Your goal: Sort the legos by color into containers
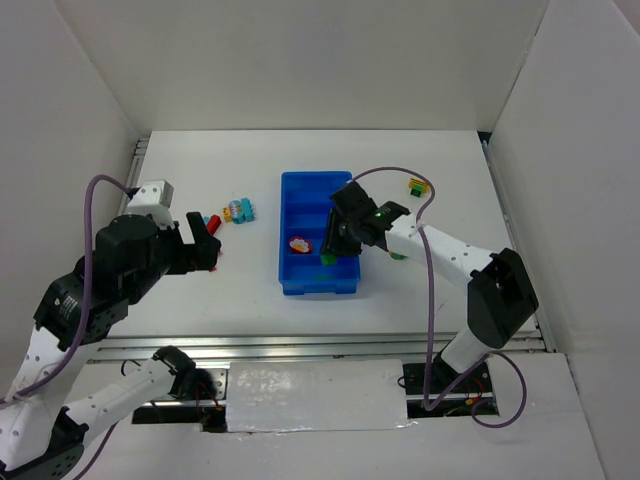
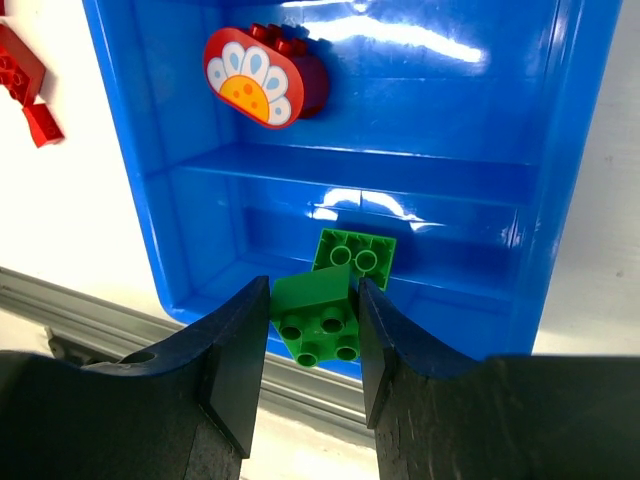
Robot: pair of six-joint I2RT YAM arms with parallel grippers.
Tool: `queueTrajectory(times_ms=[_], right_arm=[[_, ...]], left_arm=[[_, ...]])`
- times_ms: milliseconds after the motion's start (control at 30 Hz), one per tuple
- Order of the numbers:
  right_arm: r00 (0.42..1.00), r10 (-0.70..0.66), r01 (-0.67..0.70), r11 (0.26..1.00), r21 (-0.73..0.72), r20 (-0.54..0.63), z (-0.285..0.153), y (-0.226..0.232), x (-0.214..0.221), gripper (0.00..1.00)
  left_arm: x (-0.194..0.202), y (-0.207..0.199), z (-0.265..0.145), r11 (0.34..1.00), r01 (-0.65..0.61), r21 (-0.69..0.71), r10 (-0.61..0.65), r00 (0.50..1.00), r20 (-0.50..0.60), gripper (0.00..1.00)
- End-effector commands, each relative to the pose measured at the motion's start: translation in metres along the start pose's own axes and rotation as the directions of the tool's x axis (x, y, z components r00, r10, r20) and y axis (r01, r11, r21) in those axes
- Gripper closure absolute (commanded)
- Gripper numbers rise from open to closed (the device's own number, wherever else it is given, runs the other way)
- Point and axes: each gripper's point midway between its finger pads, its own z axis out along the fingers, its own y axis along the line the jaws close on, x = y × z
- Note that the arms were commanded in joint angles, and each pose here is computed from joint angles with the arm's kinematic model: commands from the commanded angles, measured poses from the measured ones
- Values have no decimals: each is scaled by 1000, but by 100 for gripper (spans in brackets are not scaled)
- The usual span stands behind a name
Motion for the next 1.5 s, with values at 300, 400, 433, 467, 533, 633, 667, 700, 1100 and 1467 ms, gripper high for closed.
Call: queueTrajectory(times_ms=[300, 400, 433, 467, 533, 633, 667, 700, 1100, 1467], right_arm=[[999, -19, 18, 1000, 22, 32, 11, -2, -7, 40], [998, -24, 24, 1000, 2, 55, 3, 5, -14, 27], [998, -28, 28, 1000, -9, 63, -1, 8, -16, 24], [997, -27, 28, 1000, -10, 76, -4, 8, -19, 17], [992, -18, 16, 1000, 20, 121, -14, 1, -32, 10], [987, 24, -36, 996, 76, 158, -29, -28, -40, 9], [976, 81, -101, 991, 91, 202, -39, -50, -56, 8], [970, 108, -132, 986, 102, 217, -42, -64, -60, 8], [784, 404, -612, 631, 477, 471, -46, -219, -56, 6], [704, 519, -710, 537, 456, 484, 11, -228, -65, 7]], left_arm=[[6, -1, -3, 999, 30, 28, -30, 1000, 8, 0], [5, 0, -6, 999, 30, 28, -31, 999, 13, 1], [5, 0, -6, 999, 28, 26, -28, 1000, 12, 0], [4, 1, -6, 999, 28, 26, -28, 999, 15, 1], [3, 1, -7, 999, 26, 22, -26, 1000, 15, 0], [1, 1, -9, 999, 24, 25, -24, 1000, 17, 0], [1, 1, -10, 999, 23, 28, -23, 1000, 19, 0], [2, 1, -10, 999, 21, 27, -21, 1000, 18, 0], [10, -12, 1, 996, 8, 85, -7, 1000, -18, 0], [16, -11, -2, 995, -15, 97, 19, 999, -39, 1]])
